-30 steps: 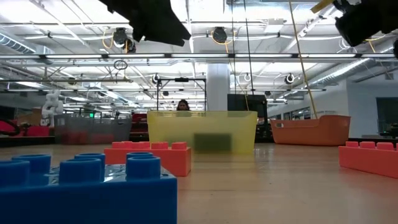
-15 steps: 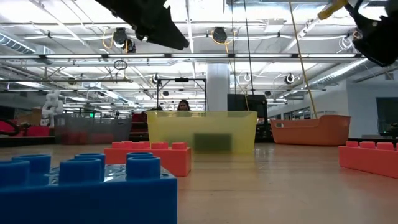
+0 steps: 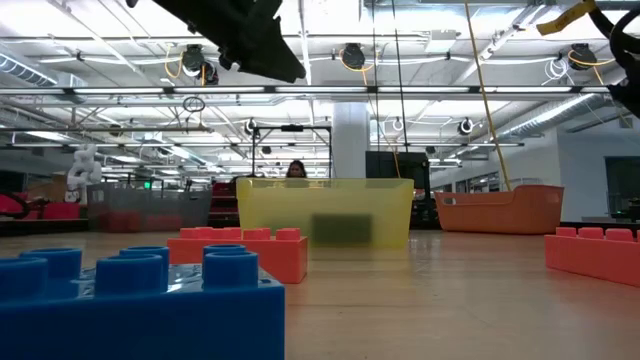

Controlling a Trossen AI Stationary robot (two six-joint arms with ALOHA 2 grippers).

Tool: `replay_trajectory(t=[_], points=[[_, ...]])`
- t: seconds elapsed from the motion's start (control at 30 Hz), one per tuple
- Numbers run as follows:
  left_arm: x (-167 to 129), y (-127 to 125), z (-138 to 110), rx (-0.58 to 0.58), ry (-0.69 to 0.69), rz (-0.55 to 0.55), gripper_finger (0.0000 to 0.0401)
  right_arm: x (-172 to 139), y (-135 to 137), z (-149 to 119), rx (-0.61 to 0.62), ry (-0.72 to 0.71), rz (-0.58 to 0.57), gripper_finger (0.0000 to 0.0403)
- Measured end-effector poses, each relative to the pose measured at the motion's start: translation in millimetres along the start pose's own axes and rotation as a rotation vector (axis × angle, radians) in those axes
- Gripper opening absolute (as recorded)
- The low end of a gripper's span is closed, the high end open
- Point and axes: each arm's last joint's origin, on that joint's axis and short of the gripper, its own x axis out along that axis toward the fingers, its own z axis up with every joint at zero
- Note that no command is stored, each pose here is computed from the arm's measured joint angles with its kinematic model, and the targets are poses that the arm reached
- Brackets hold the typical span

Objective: Sort & place blocks by color
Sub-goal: Put the green game piece into the orange bin

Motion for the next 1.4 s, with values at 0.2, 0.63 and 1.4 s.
replay_trajectory(t=[0.2, 0.63, 1.4], points=[[-3, -5, 0, -0.004, -0.004, -0.017, 0.0182, 2, -4, 2, 0.001, -0.051, -0.023, 0.0298], [-10, -18, -2, -0.01, 0.008, -0.062, 0.0182, 31, -19, 14, -0.055, -0.037, 0.014, 0.023], [-12, -20, -4, 0.005, 0.016, -0.07, 0.0182, 49, -37, 33, -0.299, 0.0, -0.02, 0.0126]])
